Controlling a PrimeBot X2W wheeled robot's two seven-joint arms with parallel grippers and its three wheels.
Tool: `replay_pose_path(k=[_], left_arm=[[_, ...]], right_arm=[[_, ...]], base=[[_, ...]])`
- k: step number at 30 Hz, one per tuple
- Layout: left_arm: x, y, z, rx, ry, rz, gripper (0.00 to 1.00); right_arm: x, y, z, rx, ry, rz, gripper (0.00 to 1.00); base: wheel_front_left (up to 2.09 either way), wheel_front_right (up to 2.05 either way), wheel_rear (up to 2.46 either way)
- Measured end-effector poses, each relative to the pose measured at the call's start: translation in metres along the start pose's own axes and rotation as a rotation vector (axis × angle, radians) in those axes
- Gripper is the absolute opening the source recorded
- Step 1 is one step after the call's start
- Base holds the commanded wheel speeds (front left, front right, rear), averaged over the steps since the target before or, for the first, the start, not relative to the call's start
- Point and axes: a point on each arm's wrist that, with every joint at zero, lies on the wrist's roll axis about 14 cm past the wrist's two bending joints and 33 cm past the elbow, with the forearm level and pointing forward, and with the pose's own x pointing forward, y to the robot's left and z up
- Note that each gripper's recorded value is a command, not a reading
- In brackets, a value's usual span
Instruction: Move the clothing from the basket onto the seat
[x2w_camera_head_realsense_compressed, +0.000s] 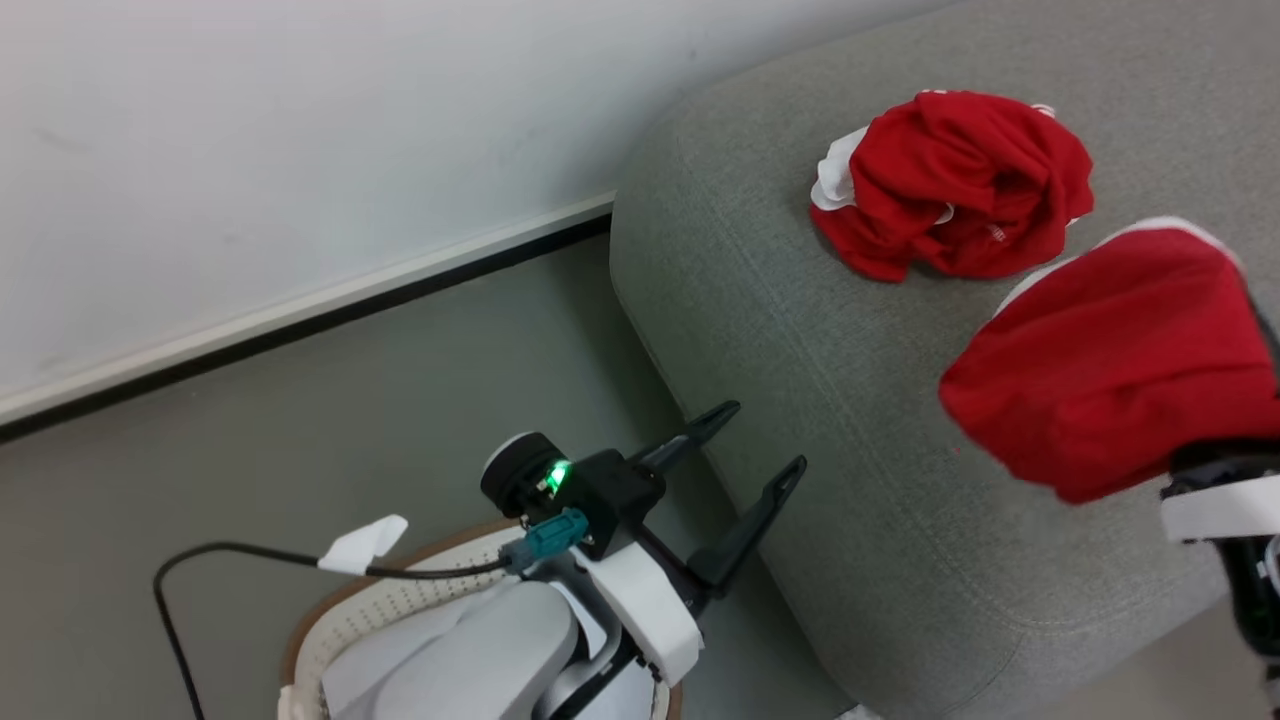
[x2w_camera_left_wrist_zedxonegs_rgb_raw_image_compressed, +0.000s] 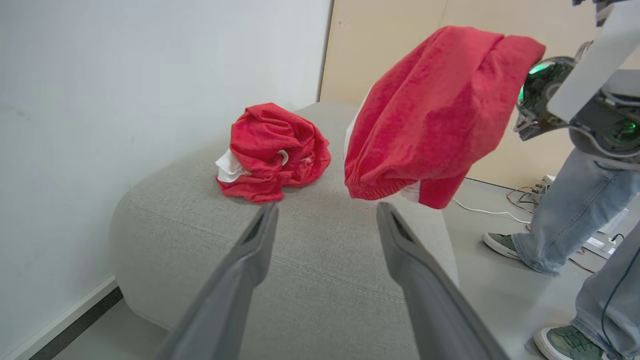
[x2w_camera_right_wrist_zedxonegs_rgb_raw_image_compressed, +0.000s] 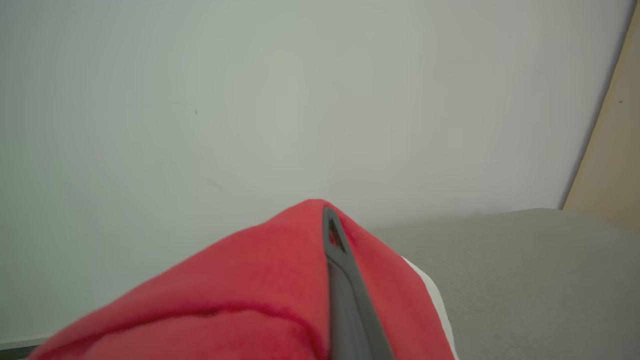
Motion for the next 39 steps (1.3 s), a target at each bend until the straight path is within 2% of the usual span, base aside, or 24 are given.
replay_pose_path(k=[9, 18, 21, 26, 29, 30, 31, 33, 35, 36, 39], left_arm=[[-0.011, 0.052, -0.039, -0.035, 0.061, 0.045, 1.00], [-0.037, 0.096, -0.084, -0.092, 0.113, 0.132, 1.00], [-0.048, 0.105, -0.098, -0.118, 0.127, 0.166, 1.00], [-0.067, 0.119, -0.119, -0.142, 0.163, 0.222, 1.00], [-0.074, 0.123, -0.123, -0.147, 0.165, 0.245, 1.00], [-0.074, 0.123, -0.122, -0.146, 0.162, 0.247, 1.00], [-0.073, 0.123, -0.119, -0.143, 0.157, 0.250, 1.00], [-0.071, 0.122, -0.112, -0.136, 0.145, 0.253, 1.00], [-0.070, 0.120, -0.107, -0.127, 0.141, 0.256, 1.00], [-0.070, 0.120, -0.104, -0.126, 0.139, 0.260, 1.00], [-0.070, 0.114, -0.095, -0.127, 0.135, 0.268, 1.00]], right_arm=[[0.069, -0.044, 0.003, -0.104, -0.007, -0.097, 0.00], [0.122, -0.073, -0.059, -0.183, 0.131, -0.171, 0.00], [0.133, -0.079, -0.092, -0.205, 0.236, -0.182, 0.00], [0.120, -0.077, -0.183, -0.205, 0.620, -0.179, 0.00], [0.111, -0.069, -0.212, -0.180, 0.759, -0.165, 0.00], [0.110, -0.069, -0.213, -0.187, 0.786, -0.159, 0.07], [0.109, -0.069, -0.212, -0.193, 0.803, -0.154, 0.23], [0.106, -0.069, -0.209, -0.187, 0.826, -0.150, 0.29], [0.102, -0.069, -0.206, -0.188, 0.849, -0.145, 0.49], [0.100, -0.069, -0.203, -0.187, 0.854, -0.141, 1.00], [0.095, -0.073, -0.188, -0.204, 0.858, -0.132, 1.00]], base=[[0.00, 0.00, 0.00], [0.00, 0.00, 0.00], [0.00, 0.00, 0.00], [0.00, 0.00, 0.00], [0.00, 0.00, 0.00], [0.00, 0.00, 0.00], [0.00, 0.00, 0.00], [0.00, 0.00, 0.00], [0.00, 0.00, 0.00], [0.00, 0.00, 0.00], [0.00, 0.00, 0.00]])
